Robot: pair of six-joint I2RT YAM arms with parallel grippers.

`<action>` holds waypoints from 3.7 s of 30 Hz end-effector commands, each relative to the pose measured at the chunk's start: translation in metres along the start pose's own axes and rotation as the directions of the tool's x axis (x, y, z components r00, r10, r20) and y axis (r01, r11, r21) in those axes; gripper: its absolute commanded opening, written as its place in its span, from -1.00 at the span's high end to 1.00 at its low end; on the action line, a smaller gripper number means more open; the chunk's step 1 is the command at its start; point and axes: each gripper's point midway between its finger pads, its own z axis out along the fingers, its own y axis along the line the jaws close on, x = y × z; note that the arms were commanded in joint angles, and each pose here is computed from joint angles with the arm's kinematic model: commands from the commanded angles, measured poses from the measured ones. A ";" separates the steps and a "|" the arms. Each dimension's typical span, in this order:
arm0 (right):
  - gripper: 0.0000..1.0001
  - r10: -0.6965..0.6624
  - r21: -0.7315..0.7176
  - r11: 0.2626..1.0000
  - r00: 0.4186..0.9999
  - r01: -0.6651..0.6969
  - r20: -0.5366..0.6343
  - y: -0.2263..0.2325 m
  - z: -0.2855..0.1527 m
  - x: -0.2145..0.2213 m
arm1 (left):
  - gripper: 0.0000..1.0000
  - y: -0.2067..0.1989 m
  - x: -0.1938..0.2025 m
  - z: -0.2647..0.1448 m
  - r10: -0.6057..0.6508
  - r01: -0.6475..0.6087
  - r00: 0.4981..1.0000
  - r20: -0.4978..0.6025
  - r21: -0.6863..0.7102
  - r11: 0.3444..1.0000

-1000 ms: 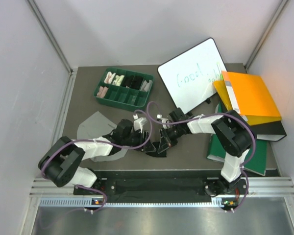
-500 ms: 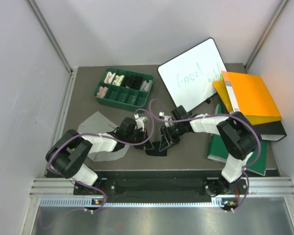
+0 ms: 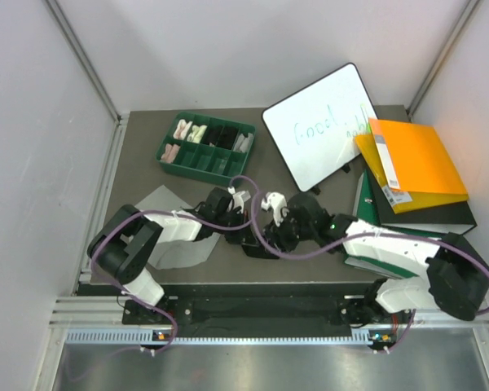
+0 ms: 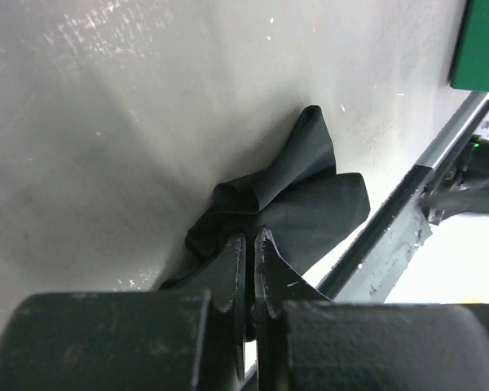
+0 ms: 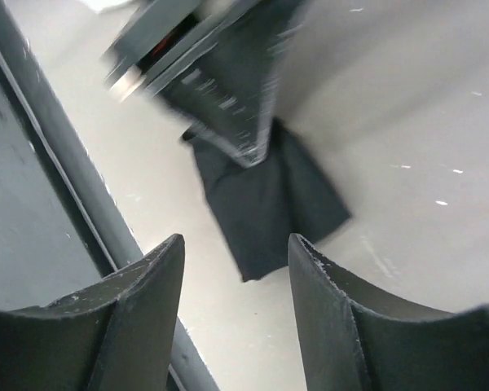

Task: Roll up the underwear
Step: Roll the underwear to the center of the board, then pick up the underwear from the center of the board.

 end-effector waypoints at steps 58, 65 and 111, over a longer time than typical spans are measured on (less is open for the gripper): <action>1.00 0.035 -0.171 0.982 0.972 -0.076 -0.231 0.033 0.067 0.037 | -0.13 0.016 -0.001 -0.051 -0.106 0.109 0.993 0.055 -0.066 0.992; 1.00 0.100 -0.183 0.972 0.962 -0.149 -0.253 0.022 0.069 0.040 | -0.21 0.007 -0.006 -0.042 -0.146 0.145 0.986 0.083 0.011 0.989; -0.25 0.246 -0.164 0.951 0.962 -0.264 -0.121 -0.014 0.042 0.001 | 1.00 0.030 0.012 -0.010 -0.067 0.047 0.992 -0.111 -0.174 0.984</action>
